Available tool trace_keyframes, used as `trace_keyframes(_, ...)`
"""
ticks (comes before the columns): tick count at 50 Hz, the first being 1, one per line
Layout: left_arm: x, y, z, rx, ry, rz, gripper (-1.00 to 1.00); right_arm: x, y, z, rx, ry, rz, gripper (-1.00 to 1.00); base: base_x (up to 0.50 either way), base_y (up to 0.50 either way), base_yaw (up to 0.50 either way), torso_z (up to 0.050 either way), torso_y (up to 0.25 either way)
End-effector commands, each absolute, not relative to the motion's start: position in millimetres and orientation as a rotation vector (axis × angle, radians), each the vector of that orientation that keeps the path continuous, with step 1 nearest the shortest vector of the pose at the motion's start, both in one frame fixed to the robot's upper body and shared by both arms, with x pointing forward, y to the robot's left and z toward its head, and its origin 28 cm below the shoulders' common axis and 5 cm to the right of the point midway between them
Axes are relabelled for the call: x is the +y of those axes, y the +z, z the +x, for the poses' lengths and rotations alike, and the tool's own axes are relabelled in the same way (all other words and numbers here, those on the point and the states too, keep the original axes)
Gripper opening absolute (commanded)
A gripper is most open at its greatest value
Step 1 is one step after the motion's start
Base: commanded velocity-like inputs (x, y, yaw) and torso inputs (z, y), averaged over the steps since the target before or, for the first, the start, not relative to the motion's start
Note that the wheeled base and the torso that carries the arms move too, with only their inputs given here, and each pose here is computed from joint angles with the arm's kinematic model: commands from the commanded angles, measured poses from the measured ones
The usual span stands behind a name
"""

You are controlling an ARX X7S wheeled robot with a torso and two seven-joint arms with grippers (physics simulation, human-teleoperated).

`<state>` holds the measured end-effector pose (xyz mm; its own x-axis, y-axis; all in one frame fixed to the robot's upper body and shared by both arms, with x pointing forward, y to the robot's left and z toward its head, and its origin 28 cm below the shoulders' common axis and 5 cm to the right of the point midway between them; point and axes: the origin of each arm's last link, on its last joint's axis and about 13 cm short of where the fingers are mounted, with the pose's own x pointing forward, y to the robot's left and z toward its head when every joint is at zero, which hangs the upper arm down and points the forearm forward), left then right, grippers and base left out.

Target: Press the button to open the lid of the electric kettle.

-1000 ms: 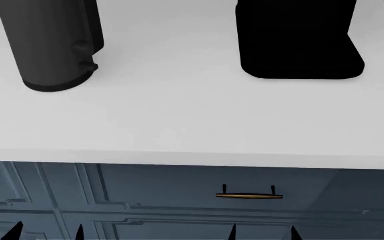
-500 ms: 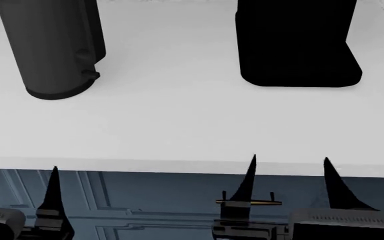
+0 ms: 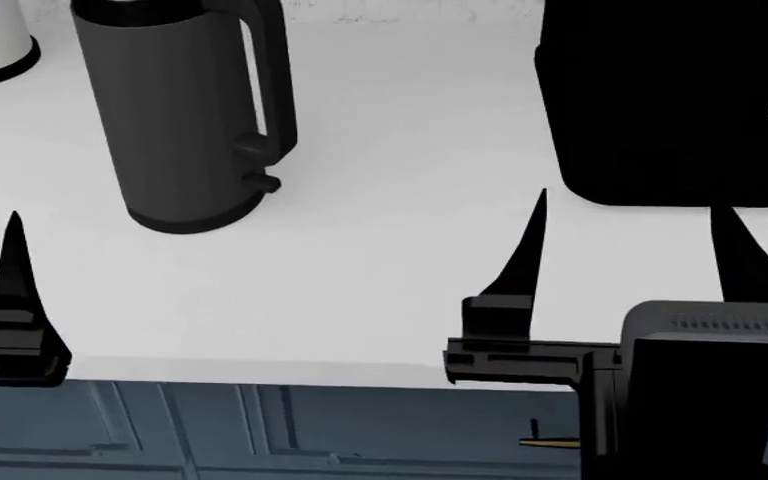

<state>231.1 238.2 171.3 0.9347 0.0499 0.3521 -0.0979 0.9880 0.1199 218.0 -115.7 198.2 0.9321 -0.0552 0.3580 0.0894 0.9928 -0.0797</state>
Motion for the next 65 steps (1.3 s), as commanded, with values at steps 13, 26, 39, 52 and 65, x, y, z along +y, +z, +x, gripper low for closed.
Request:
trace_keyframes(13,244,183,227,-0.400,0.145,0.158,1.00,-115,202,215,-0.368,-0.061,-0.094,1.00,0.28,0.41,0.00,0.046,0.000)
trace_keyframes(26,248,185,226,-0.406,0.183,0.160,1.00,-114,202,214,-0.368,-0.032,-0.075,1.00,0.21,0.00,0.00,0.000,0.000)
trace_keyframes(39,249,185,225,-0.410,0.181,0.169,1.00,-114,203,212,-0.365,-0.007,-0.071,1.00,0.31,0.00,0.00,0.000,0.000)
trace_keyframes(52,251,188,222,-0.421,0.186,0.162,1.00,-113,203,212,-0.361,-0.015,-0.080,1.00,0.27,0.05,0.00,0.000,0.000)
trace_keyframes(65,251,189,221,-0.421,0.188,0.164,1.00,-116,204,210,-0.375,-0.018,-0.051,1.00,0.03,0.19,0.00,0.000,0.000)
